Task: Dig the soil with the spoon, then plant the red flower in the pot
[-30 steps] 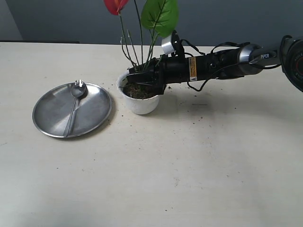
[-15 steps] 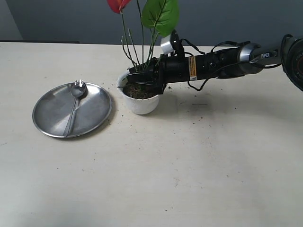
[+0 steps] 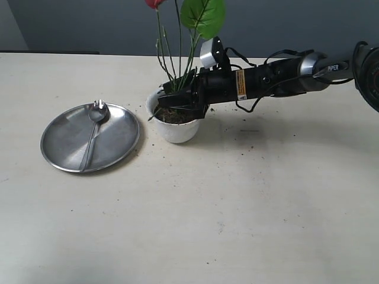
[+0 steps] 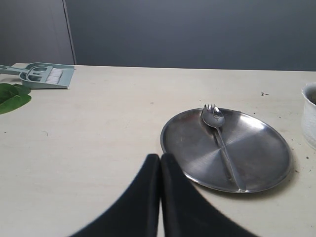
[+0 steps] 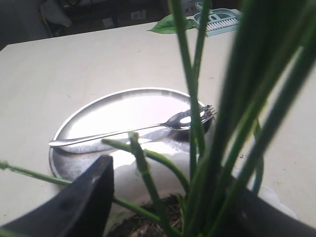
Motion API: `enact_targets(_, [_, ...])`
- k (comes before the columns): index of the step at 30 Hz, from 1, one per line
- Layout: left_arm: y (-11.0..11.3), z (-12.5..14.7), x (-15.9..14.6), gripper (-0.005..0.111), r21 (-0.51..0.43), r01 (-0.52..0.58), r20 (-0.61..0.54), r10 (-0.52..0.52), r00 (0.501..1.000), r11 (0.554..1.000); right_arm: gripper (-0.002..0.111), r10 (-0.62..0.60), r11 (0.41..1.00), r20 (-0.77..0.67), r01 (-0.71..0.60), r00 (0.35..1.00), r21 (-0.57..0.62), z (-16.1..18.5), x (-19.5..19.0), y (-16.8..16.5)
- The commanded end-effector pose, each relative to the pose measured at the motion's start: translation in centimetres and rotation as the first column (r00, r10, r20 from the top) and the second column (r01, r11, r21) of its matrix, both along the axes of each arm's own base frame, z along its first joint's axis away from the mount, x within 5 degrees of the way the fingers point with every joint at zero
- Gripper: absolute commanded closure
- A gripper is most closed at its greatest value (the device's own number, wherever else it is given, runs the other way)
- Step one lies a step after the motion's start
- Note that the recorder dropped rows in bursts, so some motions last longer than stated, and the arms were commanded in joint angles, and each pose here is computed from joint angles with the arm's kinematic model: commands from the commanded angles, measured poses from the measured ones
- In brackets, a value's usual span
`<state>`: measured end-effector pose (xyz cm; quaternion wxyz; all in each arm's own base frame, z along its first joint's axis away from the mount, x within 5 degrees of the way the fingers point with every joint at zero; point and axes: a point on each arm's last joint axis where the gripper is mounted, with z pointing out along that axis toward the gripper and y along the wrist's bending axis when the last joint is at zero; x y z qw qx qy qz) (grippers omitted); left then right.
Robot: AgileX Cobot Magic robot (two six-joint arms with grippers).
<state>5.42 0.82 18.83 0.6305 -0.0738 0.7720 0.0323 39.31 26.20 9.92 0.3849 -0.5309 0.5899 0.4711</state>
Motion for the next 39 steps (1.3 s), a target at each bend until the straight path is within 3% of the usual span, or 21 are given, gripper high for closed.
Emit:
enact_targets(1, [0.0,-0.1,0.0,0.106,-0.004,0.002,0.007,-0.002,1.000,1.000,0.058,0.007,0.975,0.044,0.003,0.999,-0.224,-3.2,-0.2,-1.1])
enact_targets(39, [0.0,-0.1,0.0,0.106,-0.004,0.002,0.007,-0.002,1.000,1.000,0.058,-0.080,0.955,0.182,0.128,0.980,-0.269,0.2,1.1,-1.5])
